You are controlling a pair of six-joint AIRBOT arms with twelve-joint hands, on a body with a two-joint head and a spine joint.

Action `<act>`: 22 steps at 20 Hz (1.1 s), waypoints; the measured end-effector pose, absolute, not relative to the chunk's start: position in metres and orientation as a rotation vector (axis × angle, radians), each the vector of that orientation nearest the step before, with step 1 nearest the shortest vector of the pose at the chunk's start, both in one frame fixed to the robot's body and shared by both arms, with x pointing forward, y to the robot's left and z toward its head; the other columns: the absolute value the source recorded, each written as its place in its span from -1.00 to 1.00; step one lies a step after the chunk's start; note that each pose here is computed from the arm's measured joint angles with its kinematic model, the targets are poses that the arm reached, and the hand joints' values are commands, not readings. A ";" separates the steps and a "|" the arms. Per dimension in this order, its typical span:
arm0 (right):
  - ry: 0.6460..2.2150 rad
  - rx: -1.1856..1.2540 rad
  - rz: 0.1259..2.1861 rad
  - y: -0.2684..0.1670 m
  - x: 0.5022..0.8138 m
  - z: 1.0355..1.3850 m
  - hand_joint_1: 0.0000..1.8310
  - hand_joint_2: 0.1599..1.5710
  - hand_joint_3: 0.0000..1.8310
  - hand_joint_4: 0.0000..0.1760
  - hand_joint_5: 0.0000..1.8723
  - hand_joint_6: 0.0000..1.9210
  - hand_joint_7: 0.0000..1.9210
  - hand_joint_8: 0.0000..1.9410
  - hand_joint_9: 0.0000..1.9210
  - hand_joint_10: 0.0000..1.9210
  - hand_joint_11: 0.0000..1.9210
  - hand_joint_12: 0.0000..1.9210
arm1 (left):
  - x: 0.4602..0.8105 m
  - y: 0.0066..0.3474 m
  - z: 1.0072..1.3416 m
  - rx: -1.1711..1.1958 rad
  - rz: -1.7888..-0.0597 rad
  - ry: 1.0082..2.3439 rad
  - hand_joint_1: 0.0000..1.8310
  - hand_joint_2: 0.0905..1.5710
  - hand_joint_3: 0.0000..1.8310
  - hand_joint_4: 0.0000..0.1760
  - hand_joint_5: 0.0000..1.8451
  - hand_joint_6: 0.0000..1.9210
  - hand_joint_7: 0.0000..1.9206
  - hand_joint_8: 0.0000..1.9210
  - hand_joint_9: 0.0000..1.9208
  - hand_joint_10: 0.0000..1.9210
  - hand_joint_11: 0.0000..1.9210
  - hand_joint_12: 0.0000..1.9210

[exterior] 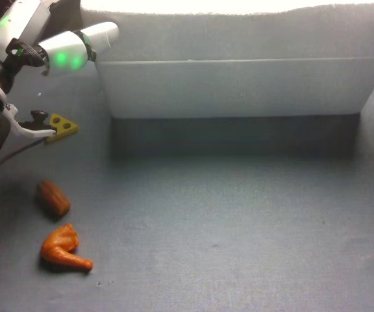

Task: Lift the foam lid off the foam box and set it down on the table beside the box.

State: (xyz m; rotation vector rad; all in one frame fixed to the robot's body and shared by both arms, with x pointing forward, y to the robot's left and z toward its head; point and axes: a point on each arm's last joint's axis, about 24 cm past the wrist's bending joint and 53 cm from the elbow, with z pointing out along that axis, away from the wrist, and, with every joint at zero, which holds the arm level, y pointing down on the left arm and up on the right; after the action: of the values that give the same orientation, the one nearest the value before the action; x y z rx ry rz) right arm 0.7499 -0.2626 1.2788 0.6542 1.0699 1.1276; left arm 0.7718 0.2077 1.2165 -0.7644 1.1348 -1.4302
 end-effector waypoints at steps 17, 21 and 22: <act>0.960 0.520 1.173 -0.255 0.704 1.328 -0.35 0.52 -1.00 -1.00 -1.00 0.28 -0.91 0.18 -0.95 0.46 -0.95 1.00 | 0.734 0.227 1.259 -0.653 -1.454 1.022 -0.42 0.38 -1.00 -1.00 -0.61 -0.99 -0.79 -0.99 -0.83 -0.95 -1.00 0.05; 0.940 0.476 1.176 -0.253 0.686 1.333 -0.36 0.54 -0.99 -1.00 -1.00 0.16 -1.00 -0.02 -1.00 0.13 -1.00 1.00 | 0.720 0.229 1.265 -0.613 -1.457 1.001 -0.42 0.34 -1.00 -1.00 -0.55 -1.00 -0.85 -0.99 -0.94 -0.97 -1.00 -0.16; 0.932 0.467 1.180 -0.253 0.683 1.336 -0.35 0.54 -1.00 -1.00 -1.00 0.25 -0.94 0.06 -1.00 0.33 -1.00 1.00 | 0.715 0.230 1.266 -0.605 -1.459 0.995 -0.40 0.34 -1.00 -1.00 -0.53 -0.99 -0.85 -1.00 -0.94 -0.97 -1.00 0.01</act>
State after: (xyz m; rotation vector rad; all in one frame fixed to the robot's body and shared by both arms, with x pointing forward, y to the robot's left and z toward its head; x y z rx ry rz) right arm 0.6829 -0.2528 1.3355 0.4668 0.9318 1.1799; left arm 0.7146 0.2301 1.2664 -0.6051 0.9950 -1.4586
